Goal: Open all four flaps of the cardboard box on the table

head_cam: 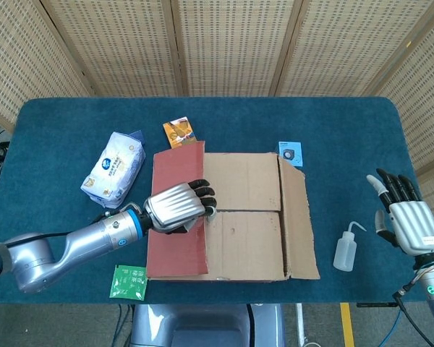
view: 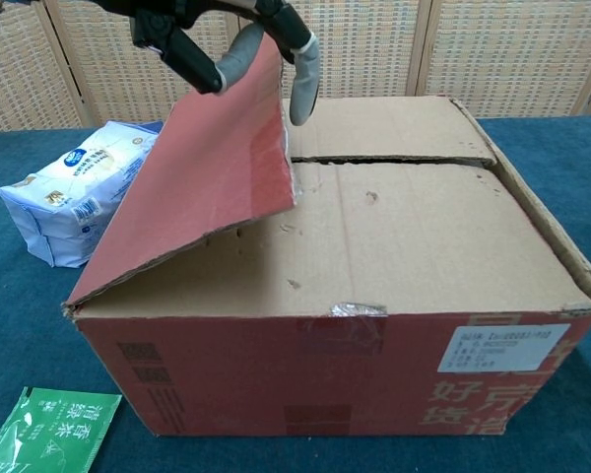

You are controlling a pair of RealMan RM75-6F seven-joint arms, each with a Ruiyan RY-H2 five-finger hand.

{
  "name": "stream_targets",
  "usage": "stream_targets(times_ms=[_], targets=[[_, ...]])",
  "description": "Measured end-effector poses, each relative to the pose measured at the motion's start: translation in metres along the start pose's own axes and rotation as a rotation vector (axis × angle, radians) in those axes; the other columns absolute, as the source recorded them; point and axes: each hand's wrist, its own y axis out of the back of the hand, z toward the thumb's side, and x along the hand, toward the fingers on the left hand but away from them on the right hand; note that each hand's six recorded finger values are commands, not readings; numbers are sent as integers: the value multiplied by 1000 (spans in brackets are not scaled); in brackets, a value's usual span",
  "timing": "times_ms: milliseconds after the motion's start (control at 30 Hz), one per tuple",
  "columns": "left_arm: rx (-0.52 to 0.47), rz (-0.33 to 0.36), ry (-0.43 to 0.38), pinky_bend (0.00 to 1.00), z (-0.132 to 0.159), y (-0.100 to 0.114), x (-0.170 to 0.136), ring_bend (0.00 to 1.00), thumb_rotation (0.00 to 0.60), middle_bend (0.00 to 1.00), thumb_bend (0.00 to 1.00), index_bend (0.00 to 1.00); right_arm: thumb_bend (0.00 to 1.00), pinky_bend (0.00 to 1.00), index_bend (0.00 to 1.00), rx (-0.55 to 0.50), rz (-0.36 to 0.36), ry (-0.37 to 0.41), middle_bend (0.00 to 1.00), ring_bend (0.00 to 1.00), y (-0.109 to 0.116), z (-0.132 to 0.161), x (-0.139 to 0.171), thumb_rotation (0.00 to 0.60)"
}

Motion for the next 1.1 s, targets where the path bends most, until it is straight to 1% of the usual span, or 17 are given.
stream_targets(times_ms=[233,400,567,900,1100], targets=[[54,16,5,148,2,15,-17,184,525,322,1000,406,775,0,0,-1,-4,5,0,0,2,2,-1,600],[90,14,18,148,2,23,-30,185,527,323,1000,406,775,0,0,2,-4,10,0,0,2,4,0,600],[118,10,47,148,-2,29,-45,186,525,325,1000,406,775,0,0,-1,-2,11,0,0,2,5,0,600],[143,25,111,148,-16,38,-71,193,526,334,1000,405,775,0,0,1,2,19,0,0,2,8,-1,600],[161,38,162,148,-27,42,-93,197,527,339,1000,404,775,0,0,5,7,26,0,0,1,11,-3,600]])
